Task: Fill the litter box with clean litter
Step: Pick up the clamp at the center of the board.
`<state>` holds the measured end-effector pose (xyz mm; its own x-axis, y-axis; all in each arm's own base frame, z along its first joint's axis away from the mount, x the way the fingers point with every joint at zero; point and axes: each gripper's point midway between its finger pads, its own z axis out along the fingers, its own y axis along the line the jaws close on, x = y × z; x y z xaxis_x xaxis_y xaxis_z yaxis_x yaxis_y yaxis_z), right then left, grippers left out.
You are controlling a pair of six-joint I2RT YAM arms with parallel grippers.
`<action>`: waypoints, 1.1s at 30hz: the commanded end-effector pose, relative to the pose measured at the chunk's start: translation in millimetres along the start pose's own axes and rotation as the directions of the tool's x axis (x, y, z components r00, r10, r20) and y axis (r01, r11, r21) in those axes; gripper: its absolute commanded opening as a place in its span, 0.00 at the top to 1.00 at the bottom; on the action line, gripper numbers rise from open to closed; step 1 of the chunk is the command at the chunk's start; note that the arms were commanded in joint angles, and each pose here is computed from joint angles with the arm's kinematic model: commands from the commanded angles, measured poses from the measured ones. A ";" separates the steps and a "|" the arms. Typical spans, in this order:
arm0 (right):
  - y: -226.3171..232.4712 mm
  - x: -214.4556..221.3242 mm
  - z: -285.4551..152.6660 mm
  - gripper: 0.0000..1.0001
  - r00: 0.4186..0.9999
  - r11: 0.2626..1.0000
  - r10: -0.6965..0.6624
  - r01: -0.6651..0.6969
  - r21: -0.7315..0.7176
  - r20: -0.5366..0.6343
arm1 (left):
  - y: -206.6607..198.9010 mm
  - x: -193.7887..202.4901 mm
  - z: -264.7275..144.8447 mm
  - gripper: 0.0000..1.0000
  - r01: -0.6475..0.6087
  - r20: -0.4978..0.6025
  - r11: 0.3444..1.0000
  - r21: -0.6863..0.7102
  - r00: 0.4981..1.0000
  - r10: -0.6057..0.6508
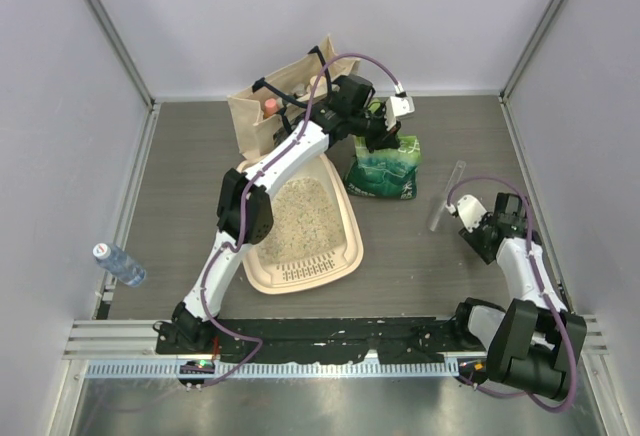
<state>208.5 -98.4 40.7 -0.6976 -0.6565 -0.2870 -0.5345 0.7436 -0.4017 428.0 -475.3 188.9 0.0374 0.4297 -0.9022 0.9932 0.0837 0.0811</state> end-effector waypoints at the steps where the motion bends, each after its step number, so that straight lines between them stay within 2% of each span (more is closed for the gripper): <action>1: -7.1 -5.0 8.9 0.58 1.000 1.000 0.003 -0.004 0.027 0.011 | 5.1 -3.5 -24.1 1.00 0.016 -0.053 0.998 -0.059 0.998 -0.019; 8: -5.6 -6.7 15.9 0.67 0.999 0.999 -0.034 0.034 0.036 0.016 | 5.9 -4.7 -25.4 1.00 0.016 -0.054 0.998 -0.065 0.998 -0.020; 10: -3.8 -5.9 16.4 0.76 0.998 0.998 -0.054 0.053 0.033 0.015 | 5.5 -4.2 -25.5 1.00 0.018 -0.057 0.998 -0.064 0.998 -0.022; 11: -4.4 -6.2 15.7 0.83 0.998 0.998 -0.058 0.058 0.034 0.016 | 5.1 -2.5 -24.9 1.00 0.021 -0.060 0.998 -0.063 0.998 -0.024; 12: -4.7 -7.3 14.3 0.95 0.998 0.998 -0.058 0.057 0.036 0.019 | 3.8 -2.8 -24.7 1.00 0.021 -0.060 0.998 -0.060 0.998 -0.025; 13: -8.5 -10.2 10.3 0.99 0.998 0.998 -0.052 0.051 0.042 0.023 | 4.2 -1.6 -25.1 1.00 0.022 -0.062 0.998 -0.060 0.998 -0.026; 19: -46.1 -37.9 -36.8 0.99 0.996 0.991 0.001 -0.014 0.134 0.094 | 2.5 -5.0 -23.0 1.00 0.009 -0.044 0.999 -0.039 0.999 -0.010; 22: -61.3 -67.7 -68.1 0.99 0.980 0.991 0.044 -0.068 0.118 0.195 | 2.4 -8.4 -21.2 1.00 -0.012 -0.027 1.000 -0.028 1.000 0.011; 25: -64.6 -100.1 -89.6 0.99 0.945 0.990 0.128 -0.142 0.024 0.303 | 3.6 -12.4 -19.0 0.91 -0.029 -0.010 0.999 -0.026 1.000 0.029; 26: -58.1 -115.0 -95.4 0.99 0.919 0.986 0.164 -0.158 -0.048 0.358 | 5.3 -15.1 -18.5 0.82 -0.035 -0.001 0.999 -0.032 0.999 0.035; 29: -53.7 -143.2 -110.4 0.99 0.868 0.964 0.256 -0.194 -0.183 0.425 | 8.9 -28.4 -19.9 0.66 -0.041 0.038 0.998 -0.048 0.998 0.043; 33: -38.9 -183.5 -129.1 0.99 0.765 0.885 0.401 -0.182 -0.428 0.504 | 11.9 -50.5 -25.2 0.61 -0.080 0.091 0.994 -0.079 0.992 0.087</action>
<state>298.6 -44.8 207.7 -0.5027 -0.4911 -0.7114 -0.4515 0.8509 -0.2684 430.7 -474.9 191.6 0.0594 0.4295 -0.9011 0.9908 0.0846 0.1057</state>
